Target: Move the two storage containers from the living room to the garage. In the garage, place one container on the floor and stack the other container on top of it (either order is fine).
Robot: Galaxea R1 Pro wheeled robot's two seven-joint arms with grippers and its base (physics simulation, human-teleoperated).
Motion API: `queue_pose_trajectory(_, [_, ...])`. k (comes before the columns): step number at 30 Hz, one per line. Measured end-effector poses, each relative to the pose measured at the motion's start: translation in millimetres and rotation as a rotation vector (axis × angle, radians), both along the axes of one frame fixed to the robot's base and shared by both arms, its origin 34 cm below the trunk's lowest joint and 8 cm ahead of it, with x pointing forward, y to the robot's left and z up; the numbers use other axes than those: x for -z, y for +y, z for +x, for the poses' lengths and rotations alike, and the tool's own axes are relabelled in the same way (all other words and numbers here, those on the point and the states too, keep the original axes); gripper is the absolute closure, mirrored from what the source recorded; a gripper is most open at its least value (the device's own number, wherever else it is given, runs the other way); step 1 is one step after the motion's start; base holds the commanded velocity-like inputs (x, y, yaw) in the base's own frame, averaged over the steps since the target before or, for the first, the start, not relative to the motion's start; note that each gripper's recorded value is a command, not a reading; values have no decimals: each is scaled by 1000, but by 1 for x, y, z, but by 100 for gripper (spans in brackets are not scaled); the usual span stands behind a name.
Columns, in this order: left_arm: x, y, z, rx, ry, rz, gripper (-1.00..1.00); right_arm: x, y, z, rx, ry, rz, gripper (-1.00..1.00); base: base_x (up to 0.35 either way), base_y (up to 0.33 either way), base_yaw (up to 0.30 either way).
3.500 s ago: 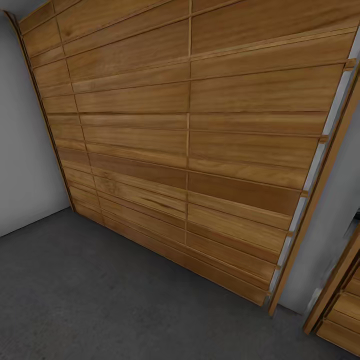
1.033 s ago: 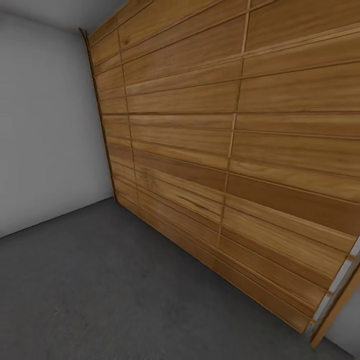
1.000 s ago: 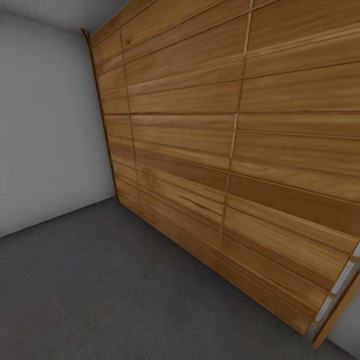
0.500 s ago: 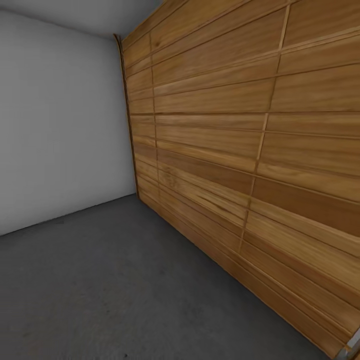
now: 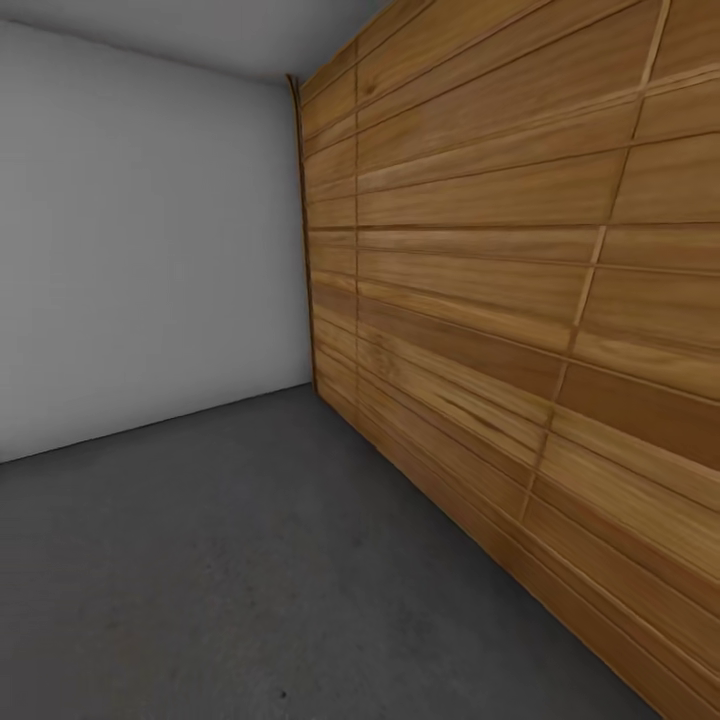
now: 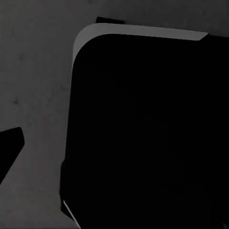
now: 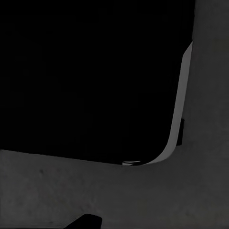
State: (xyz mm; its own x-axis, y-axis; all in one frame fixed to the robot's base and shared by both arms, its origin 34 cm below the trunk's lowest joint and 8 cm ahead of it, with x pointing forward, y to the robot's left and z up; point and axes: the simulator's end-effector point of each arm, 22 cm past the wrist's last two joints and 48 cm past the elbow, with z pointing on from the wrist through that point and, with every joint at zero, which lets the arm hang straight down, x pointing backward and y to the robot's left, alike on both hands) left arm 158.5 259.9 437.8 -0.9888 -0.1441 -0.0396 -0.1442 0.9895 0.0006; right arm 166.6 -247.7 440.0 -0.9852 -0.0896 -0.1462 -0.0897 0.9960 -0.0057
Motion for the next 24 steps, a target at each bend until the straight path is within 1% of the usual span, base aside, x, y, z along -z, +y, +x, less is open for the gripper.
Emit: queue_pose_trajectory(24, [0,0,0,0,0,0,-100,0,0,0,6,1,0,-100,0,0,279])
